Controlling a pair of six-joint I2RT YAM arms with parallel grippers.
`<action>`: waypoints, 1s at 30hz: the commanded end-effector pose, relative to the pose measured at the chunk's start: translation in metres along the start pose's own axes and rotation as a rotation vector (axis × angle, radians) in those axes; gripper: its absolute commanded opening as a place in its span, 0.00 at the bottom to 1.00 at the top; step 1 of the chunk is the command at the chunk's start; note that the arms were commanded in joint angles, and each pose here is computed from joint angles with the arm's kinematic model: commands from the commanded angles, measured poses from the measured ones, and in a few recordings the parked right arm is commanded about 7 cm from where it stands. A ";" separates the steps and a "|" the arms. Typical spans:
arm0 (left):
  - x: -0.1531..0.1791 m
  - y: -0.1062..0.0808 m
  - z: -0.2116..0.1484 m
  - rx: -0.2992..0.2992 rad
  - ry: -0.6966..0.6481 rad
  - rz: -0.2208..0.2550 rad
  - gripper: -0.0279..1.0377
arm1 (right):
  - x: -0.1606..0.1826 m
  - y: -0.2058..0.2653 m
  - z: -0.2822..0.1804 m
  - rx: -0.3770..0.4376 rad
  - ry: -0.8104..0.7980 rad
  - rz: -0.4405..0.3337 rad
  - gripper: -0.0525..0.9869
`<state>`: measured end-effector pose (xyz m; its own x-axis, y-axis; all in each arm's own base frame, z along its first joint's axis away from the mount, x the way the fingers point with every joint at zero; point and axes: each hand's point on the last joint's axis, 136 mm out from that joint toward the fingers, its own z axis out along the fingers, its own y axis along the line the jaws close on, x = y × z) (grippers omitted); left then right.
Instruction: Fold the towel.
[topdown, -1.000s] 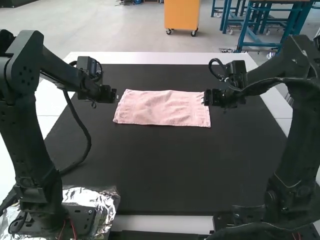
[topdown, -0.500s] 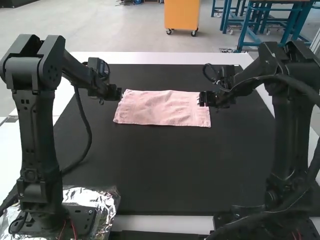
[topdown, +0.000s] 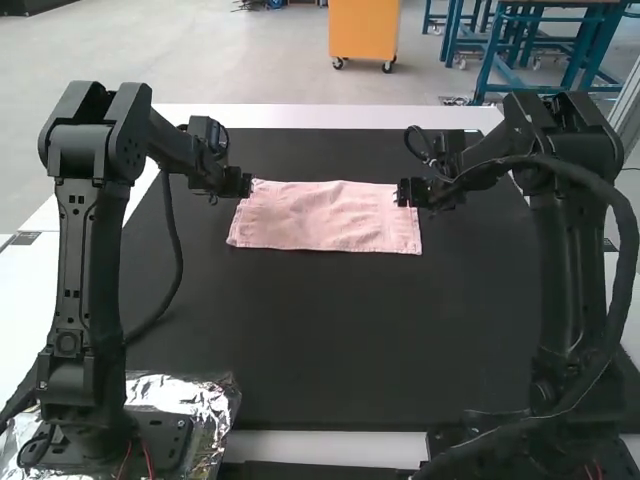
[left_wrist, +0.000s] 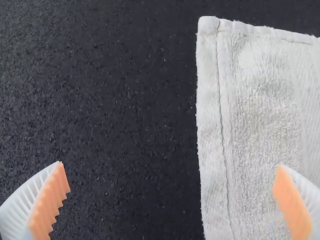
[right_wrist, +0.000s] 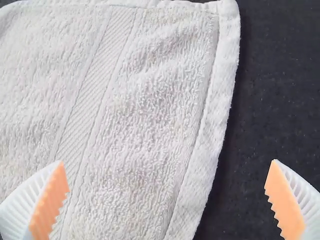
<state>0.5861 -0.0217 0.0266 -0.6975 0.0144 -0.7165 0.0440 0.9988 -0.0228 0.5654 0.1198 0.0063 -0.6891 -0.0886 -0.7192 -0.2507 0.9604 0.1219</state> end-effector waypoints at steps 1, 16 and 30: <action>-0.013 -0.006 0.006 0.011 -0.017 0.017 0.92 | -0.019 -0.013 0.004 0.028 -0.042 -0.014 0.92; -0.011 -0.019 0.031 0.024 0.028 0.049 0.92 | -0.018 -0.020 0.026 0.061 -0.024 -0.046 0.92; 0.004 -0.006 0.044 -0.032 0.062 0.071 0.78 | 0.006 -0.019 0.039 0.062 0.043 -0.036 0.72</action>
<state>0.6100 -0.0372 -0.0013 -0.7362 0.0681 -0.6733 0.0853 0.9963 0.0075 0.5953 0.1074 -0.0140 -0.6849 -0.1494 -0.7131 -0.2386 0.9708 0.0257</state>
